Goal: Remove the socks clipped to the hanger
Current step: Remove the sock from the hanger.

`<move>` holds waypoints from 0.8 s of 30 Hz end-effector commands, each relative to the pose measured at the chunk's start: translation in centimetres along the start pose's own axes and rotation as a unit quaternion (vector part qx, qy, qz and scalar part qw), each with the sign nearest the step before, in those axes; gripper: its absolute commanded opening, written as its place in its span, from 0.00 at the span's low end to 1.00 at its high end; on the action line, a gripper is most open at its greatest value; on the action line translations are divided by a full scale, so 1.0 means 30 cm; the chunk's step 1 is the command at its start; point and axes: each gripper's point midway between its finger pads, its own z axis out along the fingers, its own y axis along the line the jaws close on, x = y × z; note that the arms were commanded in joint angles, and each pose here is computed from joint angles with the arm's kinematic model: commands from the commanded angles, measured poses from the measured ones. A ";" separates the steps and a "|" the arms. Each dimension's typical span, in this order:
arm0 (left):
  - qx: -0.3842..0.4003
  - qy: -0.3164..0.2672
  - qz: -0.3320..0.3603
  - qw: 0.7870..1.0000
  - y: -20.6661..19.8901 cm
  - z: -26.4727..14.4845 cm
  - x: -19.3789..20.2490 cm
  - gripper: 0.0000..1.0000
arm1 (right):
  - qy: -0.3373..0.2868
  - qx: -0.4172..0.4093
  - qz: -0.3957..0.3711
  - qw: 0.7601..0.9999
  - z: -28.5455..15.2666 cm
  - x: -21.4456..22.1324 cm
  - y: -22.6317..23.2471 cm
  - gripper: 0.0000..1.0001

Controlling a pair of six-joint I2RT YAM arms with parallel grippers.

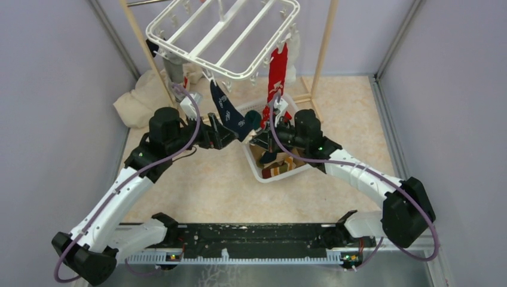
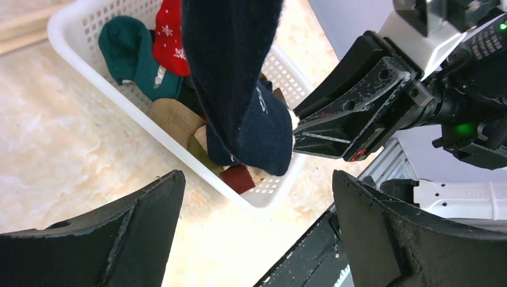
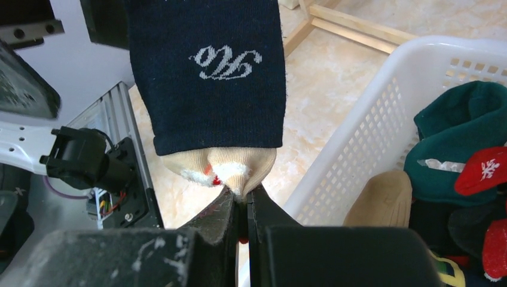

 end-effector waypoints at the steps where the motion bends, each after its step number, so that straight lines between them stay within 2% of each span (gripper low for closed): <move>1: -0.007 -0.039 0.041 0.998 -0.017 -0.047 -0.081 0.99 | -0.038 -0.014 -0.014 0.999 -0.030 -0.078 0.045 0.00; 6: -0.026 -0.061 0.074 0.995 -0.004 -0.068 -0.133 0.99 | -0.025 -0.038 -0.004 0.999 -0.040 -0.077 0.083 0.00; 9: -0.038 -0.067 0.078 0.994 0.014 -0.070 -0.163 0.98 | -0.023 -0.023 0.000 0.999 -0.049 -0.085 0.074 0.00; 16: -0.030 -0.062 0.036 0.997 0.094 -0.027 -0.221 0.94 | -0.027 0.023 0.011 0.999 -0.080 -0.098 -0.002 0.00; 24: -0.024 -0.087 0.033 0.995 0.061 -0.006 -0.347 0.92 | -0.037 0.070 0.014 0.997 -0.073 -0.109 -0.069 0.00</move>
